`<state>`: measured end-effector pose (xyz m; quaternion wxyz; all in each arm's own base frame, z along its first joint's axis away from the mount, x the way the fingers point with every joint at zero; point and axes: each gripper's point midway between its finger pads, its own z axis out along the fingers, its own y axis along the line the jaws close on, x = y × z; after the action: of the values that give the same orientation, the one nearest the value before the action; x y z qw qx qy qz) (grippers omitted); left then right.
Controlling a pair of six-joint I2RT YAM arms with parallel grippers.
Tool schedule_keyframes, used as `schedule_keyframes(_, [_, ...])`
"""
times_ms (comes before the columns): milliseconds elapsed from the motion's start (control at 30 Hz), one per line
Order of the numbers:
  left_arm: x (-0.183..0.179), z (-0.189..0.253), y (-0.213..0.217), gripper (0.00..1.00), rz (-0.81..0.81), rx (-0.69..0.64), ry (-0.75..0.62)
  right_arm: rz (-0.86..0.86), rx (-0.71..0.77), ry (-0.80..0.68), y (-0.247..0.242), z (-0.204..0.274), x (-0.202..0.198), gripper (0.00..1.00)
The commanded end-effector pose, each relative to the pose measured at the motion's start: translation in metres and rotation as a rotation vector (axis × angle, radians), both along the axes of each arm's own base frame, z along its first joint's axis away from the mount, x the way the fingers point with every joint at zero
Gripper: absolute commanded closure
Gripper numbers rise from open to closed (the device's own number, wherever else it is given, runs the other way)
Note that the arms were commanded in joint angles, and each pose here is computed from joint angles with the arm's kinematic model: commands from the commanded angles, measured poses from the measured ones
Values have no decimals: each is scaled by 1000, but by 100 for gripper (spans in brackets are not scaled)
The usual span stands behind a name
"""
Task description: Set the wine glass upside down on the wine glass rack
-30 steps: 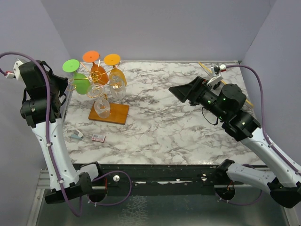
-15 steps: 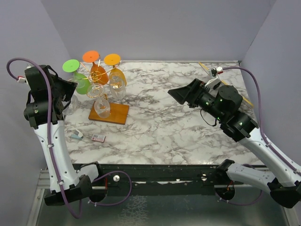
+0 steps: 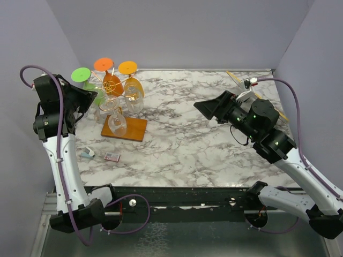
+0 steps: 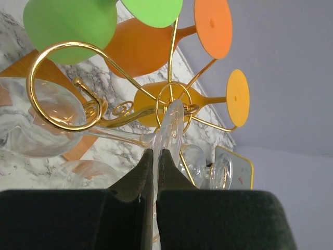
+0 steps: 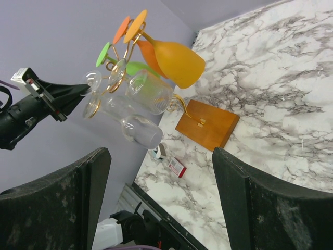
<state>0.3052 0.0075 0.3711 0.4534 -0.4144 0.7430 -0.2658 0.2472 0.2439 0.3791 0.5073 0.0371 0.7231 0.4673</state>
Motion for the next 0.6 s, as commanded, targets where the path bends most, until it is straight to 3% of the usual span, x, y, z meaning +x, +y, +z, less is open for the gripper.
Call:
schedule_keyframes(0, [14, 19, 5, 100, -7, 27, -98, -33, -4, 10, -6, -5, 1, 16])
schedule_keyframes(567, [30, 22, 39, 100, 100, 53, -111, -62, -4, 6, -12, -4, 2, 16])
